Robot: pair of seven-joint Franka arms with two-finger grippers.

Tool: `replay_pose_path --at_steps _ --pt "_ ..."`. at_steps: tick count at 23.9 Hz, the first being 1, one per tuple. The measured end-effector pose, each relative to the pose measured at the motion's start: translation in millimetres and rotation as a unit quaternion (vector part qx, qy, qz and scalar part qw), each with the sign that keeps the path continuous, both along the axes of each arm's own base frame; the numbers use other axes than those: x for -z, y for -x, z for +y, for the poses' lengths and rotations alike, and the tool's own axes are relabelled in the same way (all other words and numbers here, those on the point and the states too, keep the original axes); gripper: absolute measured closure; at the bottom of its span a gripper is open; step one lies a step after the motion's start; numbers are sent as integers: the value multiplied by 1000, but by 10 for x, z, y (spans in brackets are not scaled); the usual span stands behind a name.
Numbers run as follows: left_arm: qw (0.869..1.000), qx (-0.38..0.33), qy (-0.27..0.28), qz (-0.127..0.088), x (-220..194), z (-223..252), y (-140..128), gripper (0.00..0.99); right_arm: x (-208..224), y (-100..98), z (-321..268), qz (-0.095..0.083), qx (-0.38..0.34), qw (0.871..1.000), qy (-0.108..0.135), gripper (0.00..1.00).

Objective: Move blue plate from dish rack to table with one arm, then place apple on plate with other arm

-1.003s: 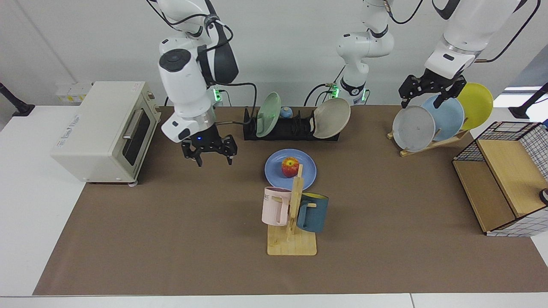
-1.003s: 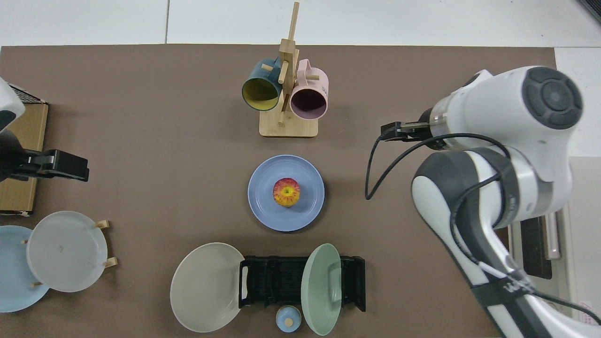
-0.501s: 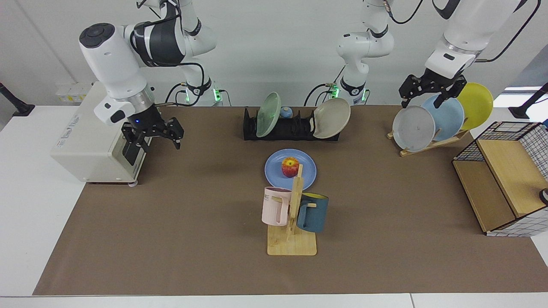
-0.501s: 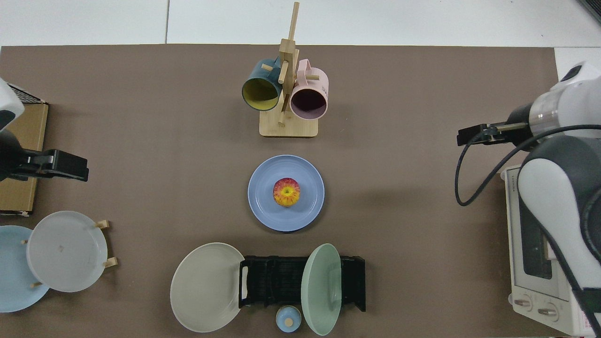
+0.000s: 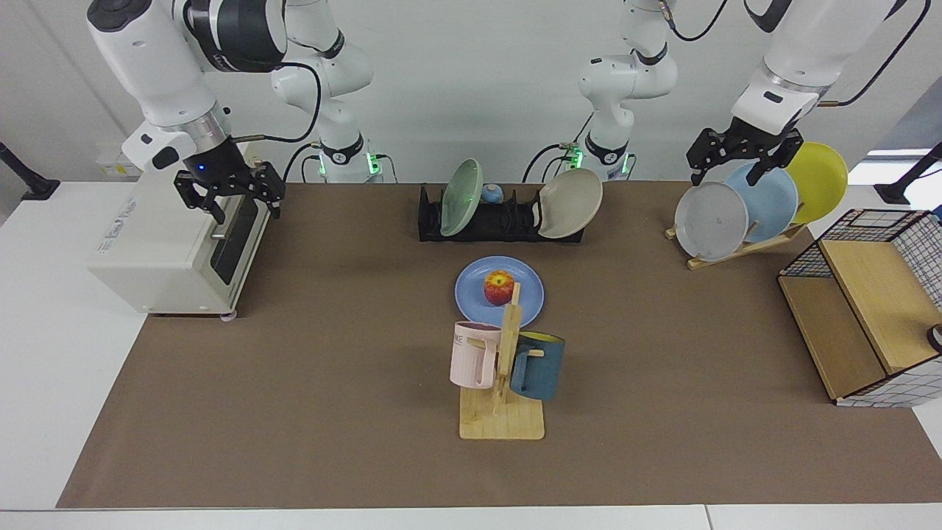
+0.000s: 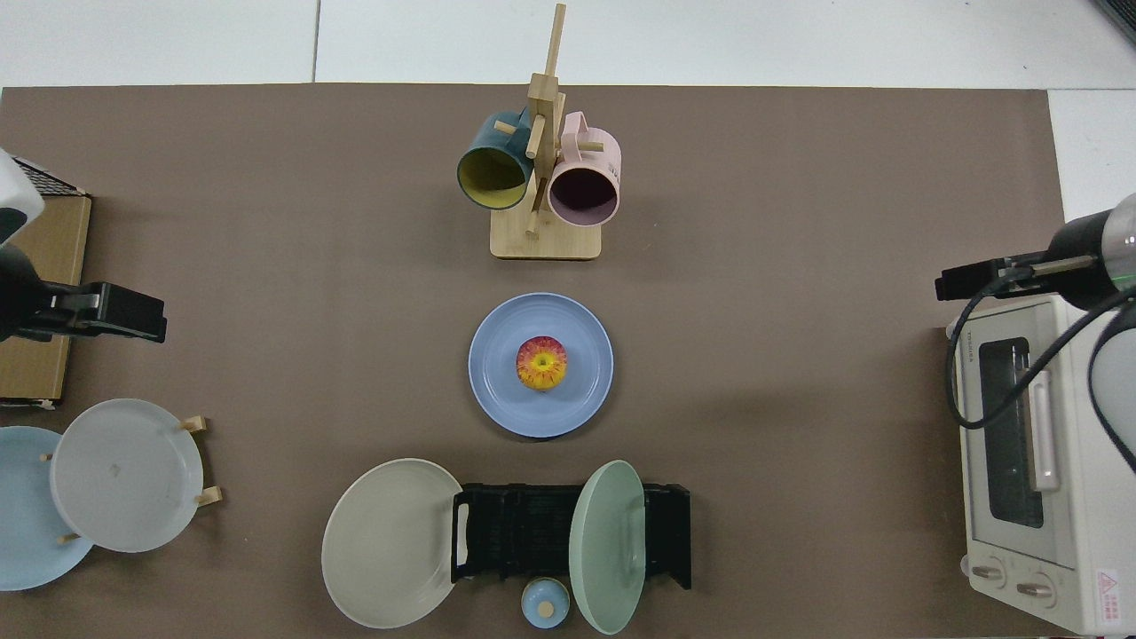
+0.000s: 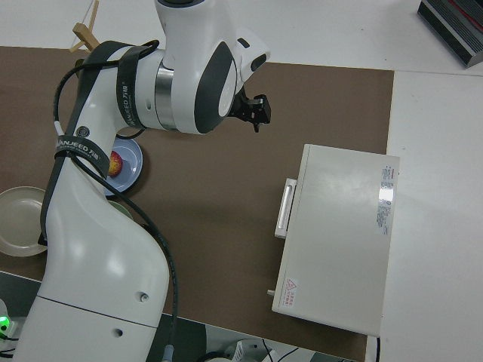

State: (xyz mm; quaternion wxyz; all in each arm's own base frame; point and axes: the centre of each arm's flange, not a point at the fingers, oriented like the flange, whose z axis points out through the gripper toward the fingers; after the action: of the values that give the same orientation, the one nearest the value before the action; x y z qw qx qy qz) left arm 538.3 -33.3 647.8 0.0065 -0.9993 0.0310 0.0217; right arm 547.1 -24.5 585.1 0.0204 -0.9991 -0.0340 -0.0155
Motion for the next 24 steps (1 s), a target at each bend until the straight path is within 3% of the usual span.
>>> replay_pose_path --at_steps 24 --pt "1000 -1 0 0 -4 6 0 0 -22 -9 315 -8 -25 1000 9 0"
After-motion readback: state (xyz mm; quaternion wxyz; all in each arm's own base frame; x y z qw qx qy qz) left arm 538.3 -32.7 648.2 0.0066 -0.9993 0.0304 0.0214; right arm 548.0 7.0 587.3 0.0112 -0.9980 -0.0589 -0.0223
